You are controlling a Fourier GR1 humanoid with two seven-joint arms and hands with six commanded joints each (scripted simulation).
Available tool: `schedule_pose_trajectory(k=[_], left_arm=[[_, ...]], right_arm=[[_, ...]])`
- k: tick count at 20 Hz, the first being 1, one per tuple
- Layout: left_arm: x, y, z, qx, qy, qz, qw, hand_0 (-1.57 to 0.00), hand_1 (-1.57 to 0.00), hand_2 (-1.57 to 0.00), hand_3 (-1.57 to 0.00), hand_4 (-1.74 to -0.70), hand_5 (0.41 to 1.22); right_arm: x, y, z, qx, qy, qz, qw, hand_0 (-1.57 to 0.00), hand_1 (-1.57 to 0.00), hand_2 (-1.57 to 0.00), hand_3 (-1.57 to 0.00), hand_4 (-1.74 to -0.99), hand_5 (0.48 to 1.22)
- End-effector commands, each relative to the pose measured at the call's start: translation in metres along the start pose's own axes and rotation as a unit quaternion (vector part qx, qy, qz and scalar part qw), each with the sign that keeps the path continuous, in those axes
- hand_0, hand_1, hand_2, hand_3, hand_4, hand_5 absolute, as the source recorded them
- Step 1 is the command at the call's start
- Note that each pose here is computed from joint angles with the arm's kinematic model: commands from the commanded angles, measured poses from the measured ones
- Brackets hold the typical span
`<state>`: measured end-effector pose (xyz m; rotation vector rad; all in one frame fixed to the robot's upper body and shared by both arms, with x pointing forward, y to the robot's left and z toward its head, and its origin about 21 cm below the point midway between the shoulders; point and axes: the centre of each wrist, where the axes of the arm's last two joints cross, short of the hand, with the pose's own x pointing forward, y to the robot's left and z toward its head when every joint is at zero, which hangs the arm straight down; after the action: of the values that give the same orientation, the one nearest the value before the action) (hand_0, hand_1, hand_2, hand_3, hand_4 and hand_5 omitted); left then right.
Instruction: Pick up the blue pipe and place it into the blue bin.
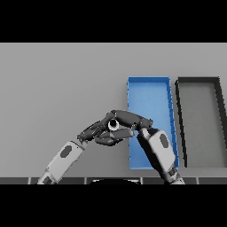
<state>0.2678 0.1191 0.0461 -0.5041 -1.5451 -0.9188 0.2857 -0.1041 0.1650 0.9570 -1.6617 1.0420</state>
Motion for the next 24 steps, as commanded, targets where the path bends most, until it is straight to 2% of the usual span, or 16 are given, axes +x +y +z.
schedule_pose_trajectory(k=[1, 4, 6, 9, 13, 16, 18, 20, 24], left_arm=[[-0.001, 0.002, 0.003, 0.000, -0.005, -0.006, 1.000, -0.01, -0.01, -0.01, 0.00, -0.88, 0.593], [-0.001, -0.003, 0.004, -0.007, 0.011, -0.010, 1.000, -0.01, 0.00, -0.01, 0.00, -0.87, 0.543], [-0.001, -0.001, 0.003, -0.005, 0.012, -0.010, 1.000, 0.00, 0.00, 0.00, 0.00, -0.87, 0.529], [-0.002, -0.002, 0.004, -0.010, 0.017, -0.008, 1.000, 0.00, 0.00, 0.00, 0.00, -0.87, 0.509], [0.002, 0.000, 0.005, -0.010, 0.009, -0.010, 1.000, 0.00, 0.00, 0.00, 0.00, -0.87, 0.486], [0.001, -0.003, 0.010, -0.014, 0.007, -0.010, 1.000, 0.00, 0.00, 0.00, 0.00, -0.86, 0.483], [0.002, -0.001, 0.011, -0.007, 0.016, -0.012, 1.000, 0.00, 0.00, 0.00, 0.00, -0.86, 0.484], [0.002, -0.003, 0.009, -0.005, 0.014, -0.017, 1.000, 0.00, 0.00, 0.00, 0.00, -0.84, 0.481], [0.002, 0.000, 0.015, 0.005, 0.022, -0.026, 0.999, 0.00, 0.00, 0.00, 0.00, -0.83, 0.467]], right_arm=[[0.000, -0.001, -0.003, 0.005, 0.001, -0.027, 1.000, -1.57, -1.57, -1.57, -1.57, -1.492, 1.221], [0.016, -0.013, -0.008, 0.003, -0.017, -0.107, 0.994, -1.57, -1.57, -1.57, -1.57, -1.493, 1.221], [0.031, -0.022, -0.012, 0.005, -0.025, -0.131, 0.991, -1.57, -1.57, -1.57, -1.57, -1.494, 1.221], [0.061, -0.035, -0.018, -0.006, -0.029, -0.128, 0.991, -1.57, -1.57, -1.57, -1.57, -1.492, 1.221], [0.103, -0.062, -0.024, -0.014, -0.077, -0.068, 0.995, -1.57, -1.57, -1.57, -1.57, -1.495, 1.221], [0.123, -0.092, -0.023, -0.081, -0.098, -0.058, 0.990, -1.57, -1.57, -1.57, -1.57, -1.496, 1.221], [0.127, -0.109, -0.020, -0.135, -0.080, -0.039, 0.987, -1.57, -1.57, -1.57, -1.57, -1.498, 1.221], [0.114, -0.131, -0.009, -0.184, -0.048, -0.026, 0.981, -1.57, -1.57, -1.57, -1.57, -1.498, 1.221], [0.083, -0.170, 0.028, -0.277, 0.023, -0.053, 0.959, -1.57, -1.57, -1.57, -1.57, -1.499, 1.221]])
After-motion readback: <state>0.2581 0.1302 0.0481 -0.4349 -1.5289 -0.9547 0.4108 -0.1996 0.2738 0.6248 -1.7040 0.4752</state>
